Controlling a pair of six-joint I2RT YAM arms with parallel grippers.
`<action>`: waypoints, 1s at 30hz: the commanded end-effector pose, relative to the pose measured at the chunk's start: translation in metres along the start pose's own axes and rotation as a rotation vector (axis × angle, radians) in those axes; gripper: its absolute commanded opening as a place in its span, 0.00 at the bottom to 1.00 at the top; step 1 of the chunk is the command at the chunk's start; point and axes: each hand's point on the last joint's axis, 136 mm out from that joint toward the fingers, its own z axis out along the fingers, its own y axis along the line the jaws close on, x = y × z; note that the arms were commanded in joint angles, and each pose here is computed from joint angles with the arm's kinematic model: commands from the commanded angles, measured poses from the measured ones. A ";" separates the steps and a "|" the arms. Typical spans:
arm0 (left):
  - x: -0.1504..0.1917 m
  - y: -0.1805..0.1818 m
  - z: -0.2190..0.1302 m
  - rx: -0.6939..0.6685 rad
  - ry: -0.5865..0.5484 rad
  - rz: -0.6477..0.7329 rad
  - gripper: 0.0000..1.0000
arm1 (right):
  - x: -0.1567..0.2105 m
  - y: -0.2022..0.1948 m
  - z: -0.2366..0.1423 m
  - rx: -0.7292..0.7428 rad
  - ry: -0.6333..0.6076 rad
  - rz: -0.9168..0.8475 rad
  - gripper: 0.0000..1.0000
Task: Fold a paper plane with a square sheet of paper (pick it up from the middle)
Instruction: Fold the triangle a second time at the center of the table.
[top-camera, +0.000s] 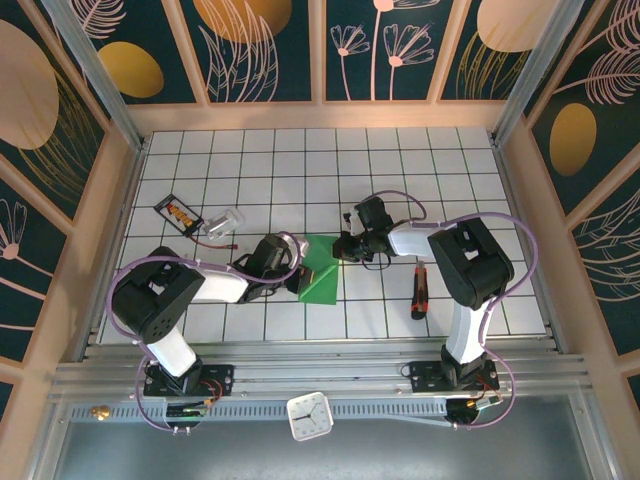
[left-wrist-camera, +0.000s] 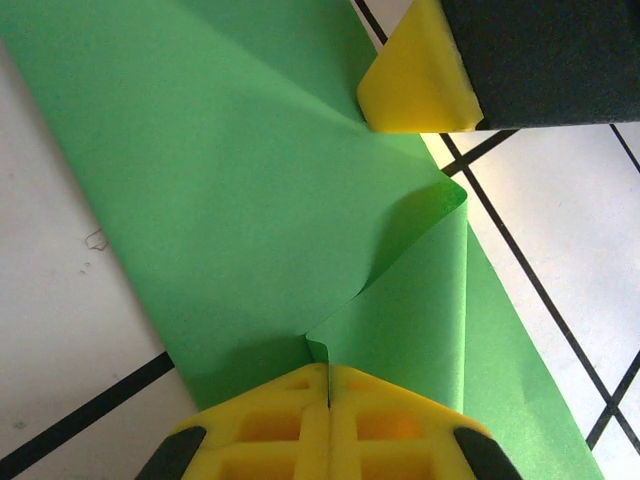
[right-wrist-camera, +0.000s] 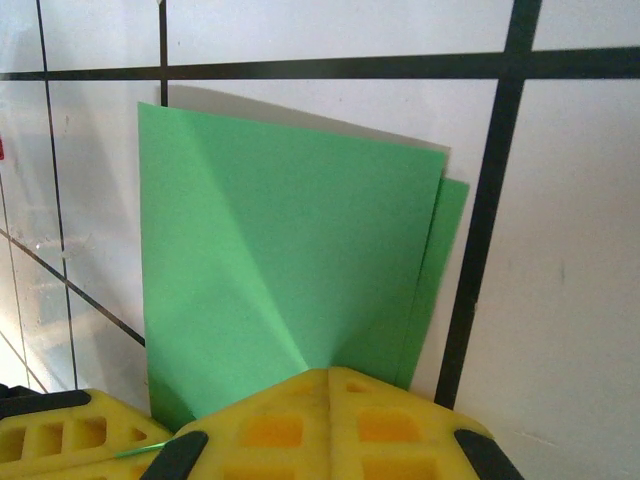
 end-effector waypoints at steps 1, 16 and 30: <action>0.010 0.008 -0.001 -0.023 0.036 0.002 0.00 | 0.015 -0.026 0.009 0.105 0.048 0.024 0.07; 0.031 0.012 -0.001 -0.025 0.097 -0.050 0.00 | -0.030 0.011 -0.021 0.044 -0.046 -0.033 0.14; 0.037 0.013 -0.002 -0.023 0.110 -0.112 0.00 | -0.002 0.057 -0.033 -0.083 -0.059 -0.012 0.14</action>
